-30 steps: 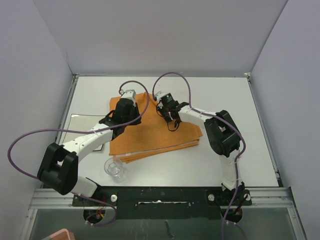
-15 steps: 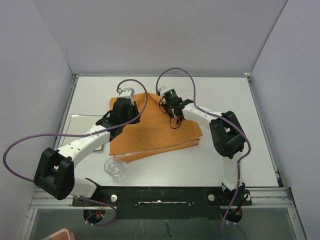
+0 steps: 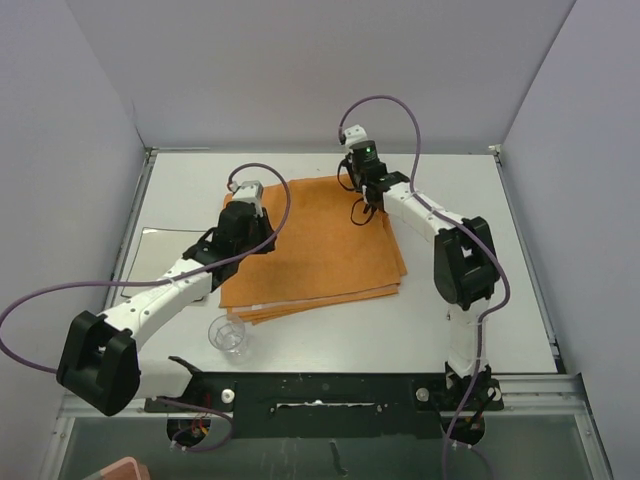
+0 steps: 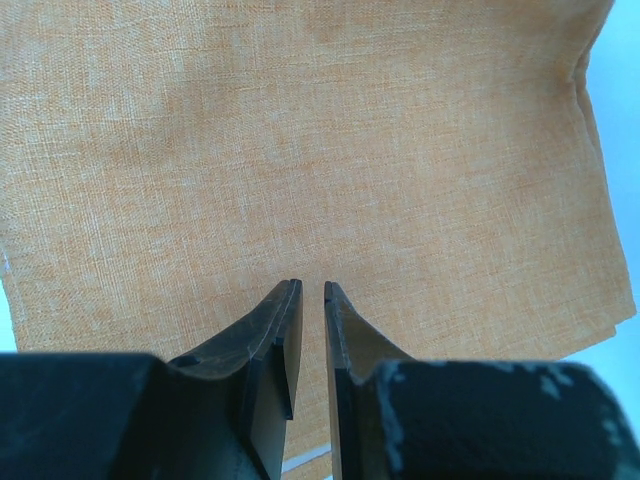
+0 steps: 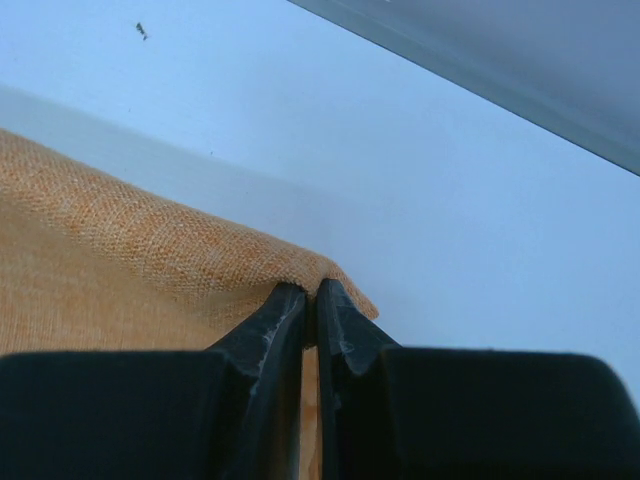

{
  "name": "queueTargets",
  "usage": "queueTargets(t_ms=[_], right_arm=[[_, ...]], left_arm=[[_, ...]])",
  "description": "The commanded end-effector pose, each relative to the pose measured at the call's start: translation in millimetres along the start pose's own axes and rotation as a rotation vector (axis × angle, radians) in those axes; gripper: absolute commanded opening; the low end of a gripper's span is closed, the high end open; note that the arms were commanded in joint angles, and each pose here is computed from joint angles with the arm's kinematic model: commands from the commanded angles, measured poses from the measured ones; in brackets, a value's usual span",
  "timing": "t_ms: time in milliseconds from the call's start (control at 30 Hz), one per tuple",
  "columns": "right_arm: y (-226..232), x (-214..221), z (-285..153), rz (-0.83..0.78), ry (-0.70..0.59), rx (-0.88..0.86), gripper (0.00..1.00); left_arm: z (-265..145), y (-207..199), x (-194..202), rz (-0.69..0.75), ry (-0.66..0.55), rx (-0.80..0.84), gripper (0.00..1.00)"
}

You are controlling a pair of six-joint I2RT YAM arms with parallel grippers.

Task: Set the dinner table for one person
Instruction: Flatten out the napkin at the center of the board.

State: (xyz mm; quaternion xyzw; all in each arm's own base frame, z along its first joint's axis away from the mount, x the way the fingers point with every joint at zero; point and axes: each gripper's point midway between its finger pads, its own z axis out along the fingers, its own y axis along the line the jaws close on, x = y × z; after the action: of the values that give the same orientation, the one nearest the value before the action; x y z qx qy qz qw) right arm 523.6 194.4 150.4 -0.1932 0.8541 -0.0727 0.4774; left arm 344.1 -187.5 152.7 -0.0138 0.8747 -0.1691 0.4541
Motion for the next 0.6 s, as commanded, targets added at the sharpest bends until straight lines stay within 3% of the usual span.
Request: queueTargets(t_ms=[0, 233, 567], right_arm=[[-9, -22, 38, -0.001, -0.08, 0.074, 0.0], [-10, 6, 106, -0.002, -0.055, 0.111, 0.0], [-72, 7, 131, 0.013, -0.076, 0.299, 0.0]], left_arm=[[-26, -12, -23, -0.013, -0.064, 0.063, 0.14], [-54, -15, -14, 0.016, -0.045, 0.093, 0.14], [-74, -8, -9, 0.083, -0.048, 0.086, 0.14]])
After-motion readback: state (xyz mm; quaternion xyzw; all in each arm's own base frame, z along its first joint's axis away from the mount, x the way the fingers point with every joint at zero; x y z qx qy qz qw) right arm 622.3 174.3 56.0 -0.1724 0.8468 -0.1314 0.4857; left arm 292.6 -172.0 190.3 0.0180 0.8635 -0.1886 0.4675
